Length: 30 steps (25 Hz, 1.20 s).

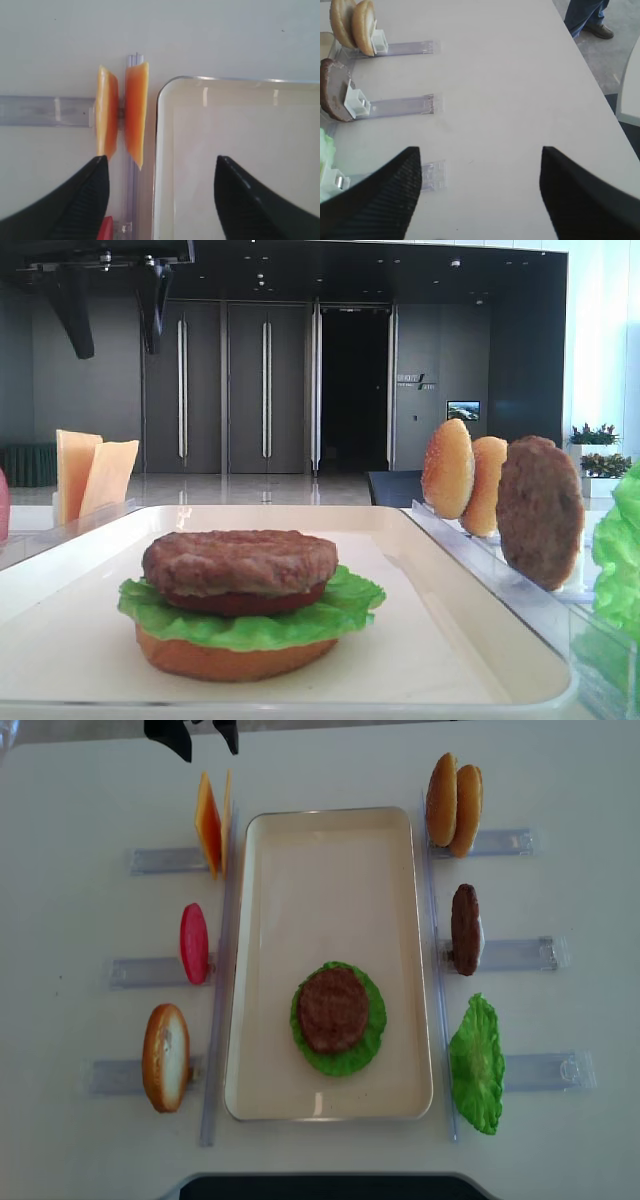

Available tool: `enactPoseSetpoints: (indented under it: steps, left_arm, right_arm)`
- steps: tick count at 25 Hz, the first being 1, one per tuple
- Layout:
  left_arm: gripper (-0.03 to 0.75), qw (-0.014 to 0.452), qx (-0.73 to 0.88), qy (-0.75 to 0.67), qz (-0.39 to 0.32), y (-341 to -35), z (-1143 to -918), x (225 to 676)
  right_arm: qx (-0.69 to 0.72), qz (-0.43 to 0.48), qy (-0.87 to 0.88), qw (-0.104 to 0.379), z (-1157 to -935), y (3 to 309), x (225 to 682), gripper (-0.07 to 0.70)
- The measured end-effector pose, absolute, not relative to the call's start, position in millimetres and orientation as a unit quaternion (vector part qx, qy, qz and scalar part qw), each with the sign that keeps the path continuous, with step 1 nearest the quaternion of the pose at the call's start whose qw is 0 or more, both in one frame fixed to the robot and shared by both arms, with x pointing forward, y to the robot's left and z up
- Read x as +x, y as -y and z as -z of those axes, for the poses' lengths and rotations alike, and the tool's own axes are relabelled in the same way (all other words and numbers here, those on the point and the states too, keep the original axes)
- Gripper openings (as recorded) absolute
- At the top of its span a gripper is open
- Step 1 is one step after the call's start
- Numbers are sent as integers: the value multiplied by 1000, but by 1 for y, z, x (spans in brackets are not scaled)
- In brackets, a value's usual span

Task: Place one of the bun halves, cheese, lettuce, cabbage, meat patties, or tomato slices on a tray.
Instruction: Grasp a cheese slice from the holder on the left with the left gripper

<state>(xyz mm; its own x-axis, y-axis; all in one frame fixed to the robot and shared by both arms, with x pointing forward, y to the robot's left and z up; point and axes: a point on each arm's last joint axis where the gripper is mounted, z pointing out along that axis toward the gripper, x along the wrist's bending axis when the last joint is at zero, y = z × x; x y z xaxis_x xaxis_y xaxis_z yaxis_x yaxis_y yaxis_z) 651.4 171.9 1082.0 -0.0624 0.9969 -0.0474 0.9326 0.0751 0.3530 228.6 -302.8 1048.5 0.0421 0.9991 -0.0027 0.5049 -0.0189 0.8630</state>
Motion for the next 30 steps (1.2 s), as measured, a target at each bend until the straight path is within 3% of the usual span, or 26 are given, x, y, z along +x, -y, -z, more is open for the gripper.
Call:
enactPoseSetpoints:
  steps: [17,30]
  left_arm:
    - [503,75,664,-740,-73,-163,-1012,673]
    - [503,85,664,-739,-77,-161,-1007,677]
  right_arm:
    - [626,-343,-601,360,-1049,303,229,478]
    - [626,-343,-601,360,-1049,303,229,477]
